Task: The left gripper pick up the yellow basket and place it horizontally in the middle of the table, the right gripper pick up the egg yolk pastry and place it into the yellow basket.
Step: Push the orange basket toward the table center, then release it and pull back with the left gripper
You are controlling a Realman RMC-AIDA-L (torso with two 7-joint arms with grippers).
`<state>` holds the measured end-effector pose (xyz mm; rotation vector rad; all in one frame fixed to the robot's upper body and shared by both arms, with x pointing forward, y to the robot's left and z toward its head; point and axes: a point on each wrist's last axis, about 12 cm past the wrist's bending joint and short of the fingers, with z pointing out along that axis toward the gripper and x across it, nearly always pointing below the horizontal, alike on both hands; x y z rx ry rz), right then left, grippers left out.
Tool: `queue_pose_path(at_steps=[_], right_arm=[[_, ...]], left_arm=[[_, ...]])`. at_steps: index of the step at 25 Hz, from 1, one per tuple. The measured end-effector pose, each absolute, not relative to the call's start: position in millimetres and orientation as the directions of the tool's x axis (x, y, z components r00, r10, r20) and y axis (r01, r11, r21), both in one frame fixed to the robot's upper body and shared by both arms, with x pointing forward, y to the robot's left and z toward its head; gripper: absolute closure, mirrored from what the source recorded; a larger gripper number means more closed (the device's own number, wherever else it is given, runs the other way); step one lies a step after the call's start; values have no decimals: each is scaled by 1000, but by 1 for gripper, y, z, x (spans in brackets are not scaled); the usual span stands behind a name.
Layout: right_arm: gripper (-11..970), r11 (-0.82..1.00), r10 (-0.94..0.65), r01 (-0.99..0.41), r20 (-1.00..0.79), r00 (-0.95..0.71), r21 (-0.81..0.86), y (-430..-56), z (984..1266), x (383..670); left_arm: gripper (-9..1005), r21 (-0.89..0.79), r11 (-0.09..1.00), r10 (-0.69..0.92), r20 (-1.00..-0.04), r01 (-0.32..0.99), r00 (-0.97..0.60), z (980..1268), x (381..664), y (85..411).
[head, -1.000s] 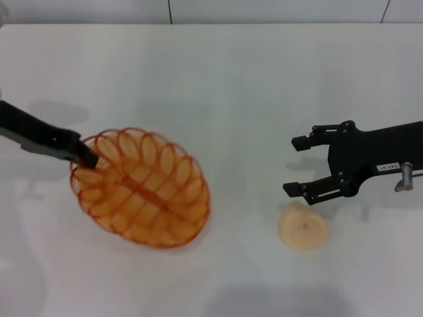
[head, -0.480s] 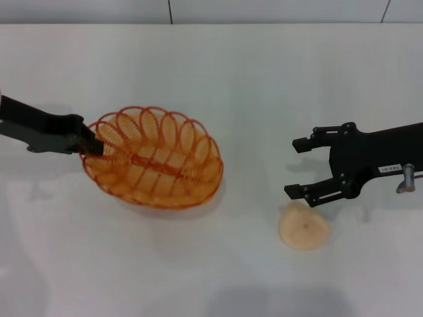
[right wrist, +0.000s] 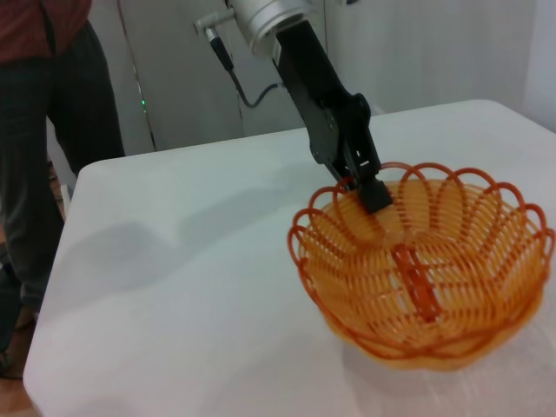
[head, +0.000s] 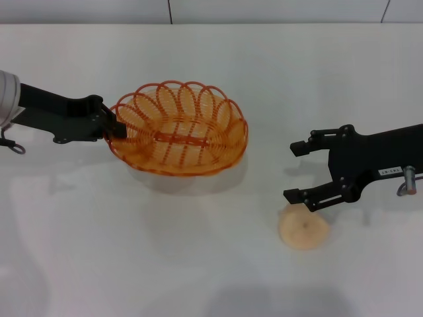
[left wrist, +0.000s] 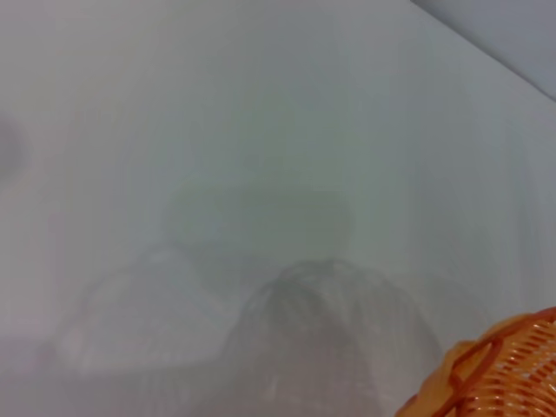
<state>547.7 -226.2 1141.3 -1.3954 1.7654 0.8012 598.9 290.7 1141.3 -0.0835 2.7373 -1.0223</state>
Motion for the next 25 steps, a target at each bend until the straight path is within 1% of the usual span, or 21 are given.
queue_pose_path(at_steps=[8, 13, 18, 21, 25], right_arm=[[90, 202, -515, -979, -847, -135, 34, -227, 1144, 547], [90, 195, -516, -980, -847, -130, 32, -226, 1145, 547], [91, 191, -516, -981, -847, -128, 31, -226, 1146, 546], [91, 193, -514, -981, -848, -129, 32, -228, 1147, 547], [91, 193, -512, -981, -849, -128, 32, -228, 1147, 547]], left_arm=[[898, -653, 757, -155, -156, -15, -976, 1137, 603, 284], [893, -654, 756, -150, -117, -37, -982, 1130, 605, 272], [887, -626, 777, -163, -91, -71, -982, 1123, 605, 270], [884, -615, 784, -170, -88, -81, -981, 1124, 606, 271], [879, -573, 816, -167, -106, -77, -980, 1128, 612, 273]])
